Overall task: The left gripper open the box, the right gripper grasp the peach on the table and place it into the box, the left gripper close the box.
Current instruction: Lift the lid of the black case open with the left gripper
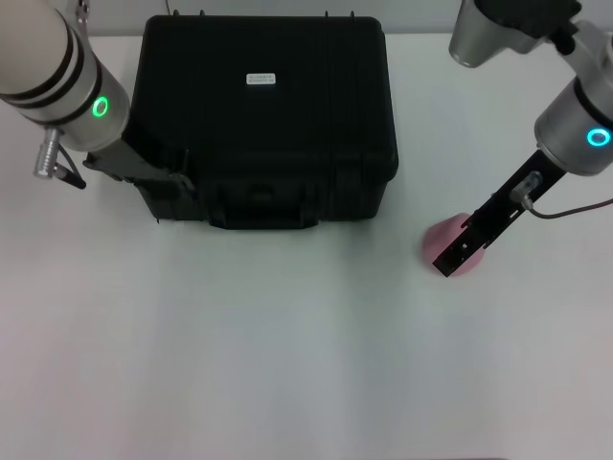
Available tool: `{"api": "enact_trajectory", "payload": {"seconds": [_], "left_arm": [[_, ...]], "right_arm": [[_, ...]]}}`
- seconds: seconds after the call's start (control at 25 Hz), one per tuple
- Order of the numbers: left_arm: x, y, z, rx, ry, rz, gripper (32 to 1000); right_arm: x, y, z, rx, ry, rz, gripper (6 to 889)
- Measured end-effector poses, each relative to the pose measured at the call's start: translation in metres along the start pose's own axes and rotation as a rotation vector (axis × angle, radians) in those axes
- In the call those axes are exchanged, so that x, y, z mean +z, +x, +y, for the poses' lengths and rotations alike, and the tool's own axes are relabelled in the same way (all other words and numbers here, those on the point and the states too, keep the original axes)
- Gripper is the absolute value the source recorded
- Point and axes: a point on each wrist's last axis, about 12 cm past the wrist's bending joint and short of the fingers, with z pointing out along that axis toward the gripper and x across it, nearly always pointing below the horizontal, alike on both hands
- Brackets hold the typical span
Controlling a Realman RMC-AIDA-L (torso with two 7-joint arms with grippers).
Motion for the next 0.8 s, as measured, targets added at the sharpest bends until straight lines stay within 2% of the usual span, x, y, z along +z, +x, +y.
{"api": "enact_trajectory", "payload": {"seconds": [0.16,0.48,0.8], "left_arm": [[-0.0003,-0.0005,0.0009,0.0,-0.016,-0.001,490],[-0.0019,-0.0006,0.0,0.009,-0.01,-0.004,390],[-0.0023,-0.0004,-0.0002,0.011,-0.01,-0.001,382]], "right_arm": [[0.0001,0.0,0.0001,0.0,0.0,0.001,858],[0.0001,0.0,0.0,0.0,0.0,0.0,858],[-0.0004,-0.0009,0.0004,-0.003,0.001,0.0,858]]}}
